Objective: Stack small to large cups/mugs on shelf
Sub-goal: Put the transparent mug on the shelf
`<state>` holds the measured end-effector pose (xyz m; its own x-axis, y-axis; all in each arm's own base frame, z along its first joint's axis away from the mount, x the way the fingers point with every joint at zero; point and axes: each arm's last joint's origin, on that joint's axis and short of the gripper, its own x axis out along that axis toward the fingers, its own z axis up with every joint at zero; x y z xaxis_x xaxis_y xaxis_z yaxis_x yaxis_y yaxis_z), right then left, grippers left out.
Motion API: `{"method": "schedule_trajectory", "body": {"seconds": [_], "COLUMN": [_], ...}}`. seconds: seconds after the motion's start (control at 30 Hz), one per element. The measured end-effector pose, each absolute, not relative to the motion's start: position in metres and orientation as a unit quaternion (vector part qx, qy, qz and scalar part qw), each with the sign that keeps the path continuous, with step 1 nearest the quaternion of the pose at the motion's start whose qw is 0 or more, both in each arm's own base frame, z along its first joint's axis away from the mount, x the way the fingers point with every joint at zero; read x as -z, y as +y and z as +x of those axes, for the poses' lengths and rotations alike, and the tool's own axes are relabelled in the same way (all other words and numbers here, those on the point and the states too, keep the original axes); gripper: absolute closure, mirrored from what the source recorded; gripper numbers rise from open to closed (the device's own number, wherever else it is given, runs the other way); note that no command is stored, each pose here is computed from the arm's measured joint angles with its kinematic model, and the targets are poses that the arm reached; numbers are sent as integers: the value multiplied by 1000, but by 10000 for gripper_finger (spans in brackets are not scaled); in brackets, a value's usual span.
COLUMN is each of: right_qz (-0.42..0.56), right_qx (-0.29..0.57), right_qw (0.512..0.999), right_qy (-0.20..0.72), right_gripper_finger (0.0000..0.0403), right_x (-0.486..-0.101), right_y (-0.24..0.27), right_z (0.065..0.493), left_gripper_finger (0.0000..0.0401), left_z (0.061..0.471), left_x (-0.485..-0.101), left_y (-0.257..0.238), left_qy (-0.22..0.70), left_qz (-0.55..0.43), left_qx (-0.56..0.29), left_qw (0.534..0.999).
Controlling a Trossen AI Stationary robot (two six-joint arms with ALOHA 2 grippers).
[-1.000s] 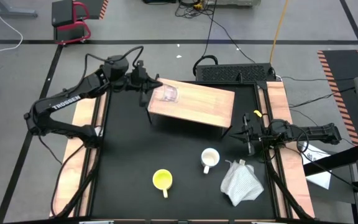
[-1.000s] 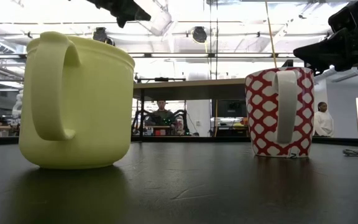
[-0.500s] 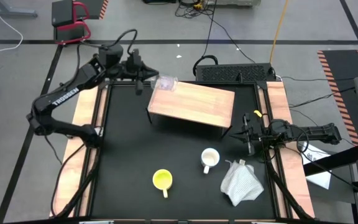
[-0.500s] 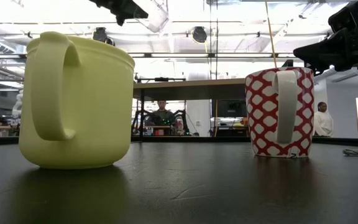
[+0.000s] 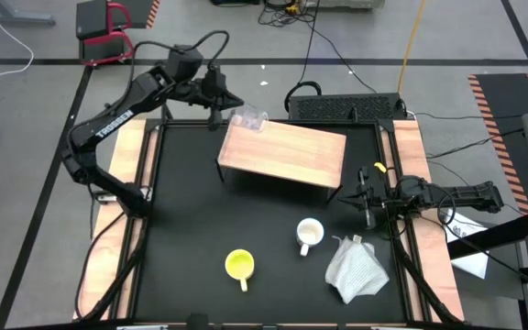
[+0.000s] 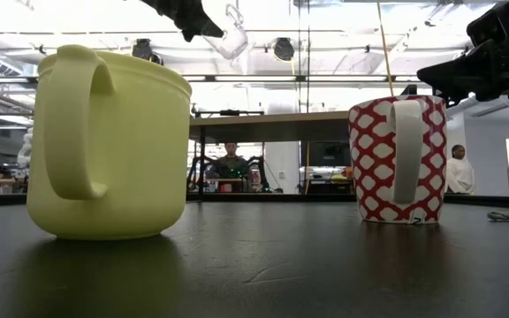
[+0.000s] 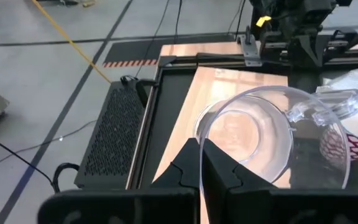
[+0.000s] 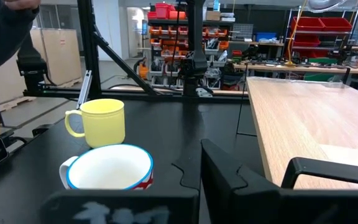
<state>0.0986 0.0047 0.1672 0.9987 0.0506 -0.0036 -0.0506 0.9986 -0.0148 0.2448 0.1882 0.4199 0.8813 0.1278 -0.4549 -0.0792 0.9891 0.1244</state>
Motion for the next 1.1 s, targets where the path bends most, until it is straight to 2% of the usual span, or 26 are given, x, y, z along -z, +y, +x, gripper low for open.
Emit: {"method": "schedule_trajectory", "body": {"seconds": [0.53, 1.1], "right_qz": [-8, -8], "right_qx": [-26, -25], "right_qw": [1000, 1000], "right_qy": [2, 2], "right_gripper_finger": [403, 403], "right_x": [-167, -167], "right_y": [5, 5], "right_z": [99, 99], "left_gripper_finger": [401, 401], "left_z": [248, 253], "left_x": [-416, -381], "left_y": [195, 187], "left_qy": [263, 401], "left_qz": [63, 51], "left_qx": [-77, -23], "left_qw": [960, 915]}}
